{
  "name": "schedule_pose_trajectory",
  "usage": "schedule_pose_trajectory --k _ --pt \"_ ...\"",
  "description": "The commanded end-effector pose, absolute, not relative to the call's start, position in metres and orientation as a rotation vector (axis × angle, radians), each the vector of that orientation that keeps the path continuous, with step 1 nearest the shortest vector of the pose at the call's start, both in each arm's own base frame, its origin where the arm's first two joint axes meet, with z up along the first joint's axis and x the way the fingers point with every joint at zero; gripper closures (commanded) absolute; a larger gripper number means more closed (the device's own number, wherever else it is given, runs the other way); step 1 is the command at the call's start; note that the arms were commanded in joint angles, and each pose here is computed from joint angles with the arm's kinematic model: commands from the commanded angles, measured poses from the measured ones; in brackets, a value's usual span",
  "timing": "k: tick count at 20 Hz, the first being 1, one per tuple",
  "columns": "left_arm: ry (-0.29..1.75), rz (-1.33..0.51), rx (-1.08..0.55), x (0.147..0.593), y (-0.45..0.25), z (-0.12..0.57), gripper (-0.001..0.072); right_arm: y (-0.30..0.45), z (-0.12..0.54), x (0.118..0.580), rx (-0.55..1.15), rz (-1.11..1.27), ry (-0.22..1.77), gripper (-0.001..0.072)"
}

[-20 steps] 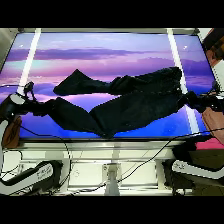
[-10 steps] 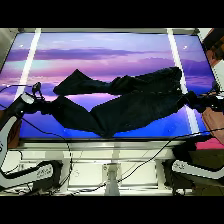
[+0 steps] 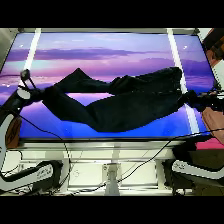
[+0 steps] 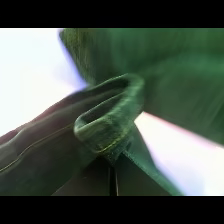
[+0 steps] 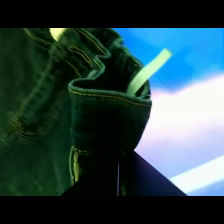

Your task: Fold the clothes and pants, and hang the long-sleeved shirts on hangers.

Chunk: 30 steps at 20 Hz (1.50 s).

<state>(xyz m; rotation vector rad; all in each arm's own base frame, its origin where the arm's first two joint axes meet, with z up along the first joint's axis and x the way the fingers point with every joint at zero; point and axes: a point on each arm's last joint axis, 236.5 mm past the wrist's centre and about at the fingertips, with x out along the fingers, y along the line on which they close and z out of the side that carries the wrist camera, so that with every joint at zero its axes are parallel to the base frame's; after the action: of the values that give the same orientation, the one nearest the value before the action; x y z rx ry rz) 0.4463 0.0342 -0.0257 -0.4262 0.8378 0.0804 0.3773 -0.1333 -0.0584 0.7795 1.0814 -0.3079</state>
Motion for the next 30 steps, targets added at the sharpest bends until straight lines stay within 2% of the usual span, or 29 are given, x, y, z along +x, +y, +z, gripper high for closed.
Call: schedule_pose_trajectory --k 1,3,5,10,12,15,18,21,25,30 --pt "0.515 0.137 -0.393 0.491 0.064 0.068 0.0662 -0.139 -0.033 0.409 0.886 -0.320 0.902 0.0678" --pt "0.308 0.175 -0.423 0.510 0.081 0.131 0.0662 -0.147 -0.007 0.432 0.974 -0.331 0.749 0.0678" --pt "0.162 0.195 -0.413 0.521 0.094 0.183 0.0662 -0.159 0.022 0.450 0.965 -0.320 0.635 0.0678" --pt "0.062 0.160 -0.399 0.527 0.094 0.247 0.0664 -0.166 0.095 0.479 0.860 -0.250 0.506 0.0678" --pt "0.172 0.117 -0.375 0.524 0.083 0.231 0.0664 -0.161 0.104 0.479 0.844 -0.227 0.512 0.0678" --pt "0.488 0.094 -0.402 0.496 0.084 0.162 0.0664 -0.151 0.079 0.460 0.762 -0.216 0.664 0.0678" --pt "0.831 0.227 -0.440 0.431 0.125 0.096 0.0664 -0.153 0.044 0.425 0.677 -0.275 0.865 0.0678" --pt "1.118 0.318 -0.453 0.360 0.149 0.059 0.0664 -0.139 0.023 0.393 0.648 -0.255 1.043 0.0678" --pt "1.306 0.327 -0.385 0.315 0.156 0.040 0.0663 -0.133 0.005 0.351 0.579 -0.255 1.244 0.0678" --pt "1.558 0.278 -0.446 0.288 0.138 -0.008 0.0664 -0.137 -0.008 0.294 0.479 -0.280 1.488 0.0677"
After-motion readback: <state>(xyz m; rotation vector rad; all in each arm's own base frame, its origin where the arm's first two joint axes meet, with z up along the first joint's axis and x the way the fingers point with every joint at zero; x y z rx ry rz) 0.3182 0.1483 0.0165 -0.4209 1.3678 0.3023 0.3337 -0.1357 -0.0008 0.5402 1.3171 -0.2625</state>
